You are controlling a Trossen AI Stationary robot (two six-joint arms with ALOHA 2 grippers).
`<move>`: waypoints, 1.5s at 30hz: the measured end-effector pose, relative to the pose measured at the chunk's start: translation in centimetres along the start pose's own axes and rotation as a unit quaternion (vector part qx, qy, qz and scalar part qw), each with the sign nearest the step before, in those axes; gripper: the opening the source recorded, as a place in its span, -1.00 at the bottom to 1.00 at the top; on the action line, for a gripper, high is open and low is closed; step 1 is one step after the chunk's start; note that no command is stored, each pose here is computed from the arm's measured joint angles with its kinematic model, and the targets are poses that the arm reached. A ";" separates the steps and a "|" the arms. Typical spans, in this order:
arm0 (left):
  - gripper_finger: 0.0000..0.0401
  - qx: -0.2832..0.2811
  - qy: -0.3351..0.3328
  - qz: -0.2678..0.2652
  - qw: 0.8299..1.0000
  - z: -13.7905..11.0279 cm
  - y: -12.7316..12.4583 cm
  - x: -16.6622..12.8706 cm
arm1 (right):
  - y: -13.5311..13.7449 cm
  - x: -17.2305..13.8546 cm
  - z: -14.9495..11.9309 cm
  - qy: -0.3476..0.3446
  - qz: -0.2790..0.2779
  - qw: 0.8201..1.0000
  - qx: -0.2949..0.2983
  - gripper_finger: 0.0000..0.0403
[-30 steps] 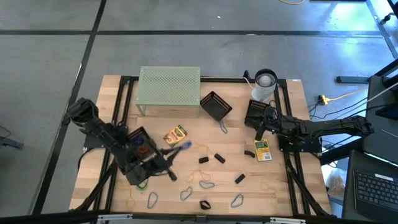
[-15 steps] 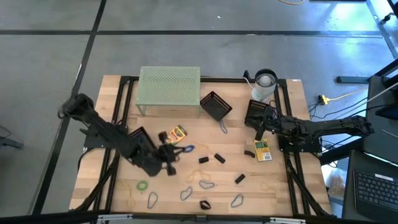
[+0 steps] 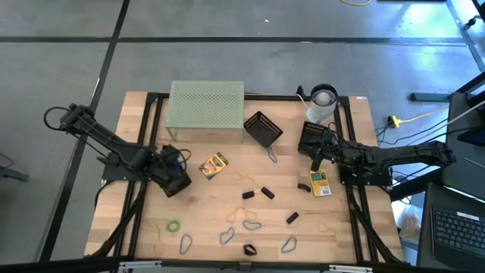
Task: Pick & Place Office Desk Supplies
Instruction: Put the blue keychain into the bottom black bin, then put the green keychain into the bottom black bin
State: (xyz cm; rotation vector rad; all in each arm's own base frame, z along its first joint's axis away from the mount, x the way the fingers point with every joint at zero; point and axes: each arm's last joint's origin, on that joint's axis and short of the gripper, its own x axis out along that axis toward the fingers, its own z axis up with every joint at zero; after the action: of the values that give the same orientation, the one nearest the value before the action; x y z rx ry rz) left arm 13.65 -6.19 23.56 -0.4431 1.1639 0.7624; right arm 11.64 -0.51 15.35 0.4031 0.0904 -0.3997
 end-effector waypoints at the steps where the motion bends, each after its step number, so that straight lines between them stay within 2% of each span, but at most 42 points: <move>1: -0.94 -0.004 0.011 0.007 1.000 -0.1 0.1 0.1 | 0.0 0.0 0.0 0.000 0.000 1.000 0.000 -0.59; 8: -0.88 -0.004 0.032 0.009 0.999 -0.9 0.1 1.6 | 0.0 0.0 0.0 -0.001 -0.001 1.000 0.000 -0.59; 20: -0.36 0.008 0.064 -0.005 0.998 -1.1 0.0 1.6 | 0.0 0.0 0.0 -0.001 -0.001 1.000 0.000 -0.59; 25: -0.30 0.055 0.015 -0.084 0.995 0.0 -1.6 -0.1 | 0.0 0.0 0.0 -0.001 -0.001 1.000 0.000 -0.59; 31: -0.30 0.097 -0.036 -0.226 0.969 -0.2 -5.3 -1.2 | 0.0 0.0 0.0 0.000 -0.001 1.000 -0.001 -0.59; 34: -0.30 0.111 -0.015 -0.298 0.948 -1.1 -7.8 -1.3 | 0.0 0.0 0.0 0.000 -0.001 1.000 -0.001 -0.59; 37: -0.30 0.146 0.039 -0.338 0.929 -2.4 -9.7 -0.8 | 0.0 0.0 0.0 0.000 -0.001 1.000 -0.002 -0.59; 41: -0.30 0.188 0.133 -0.320 0.919 -4.6 -11.3 1.0 | 0.0 0.0 0.0 0.000 0.000 1.000 -0.002 -0.59; 45: -0.30 0.216 0.158 -0.276 0.923 -6.4 -12.2 2.7 | 0.0 0.0 0.0 0.000 -0.001 1.000 -0.002 -0.59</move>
State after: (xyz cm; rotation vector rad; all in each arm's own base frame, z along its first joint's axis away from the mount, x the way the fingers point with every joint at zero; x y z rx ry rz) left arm 18.95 -17.91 17.90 -0.4988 1.3757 -0.0691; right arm 11.64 -0.51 15.35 0.3985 0.0910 -0.4006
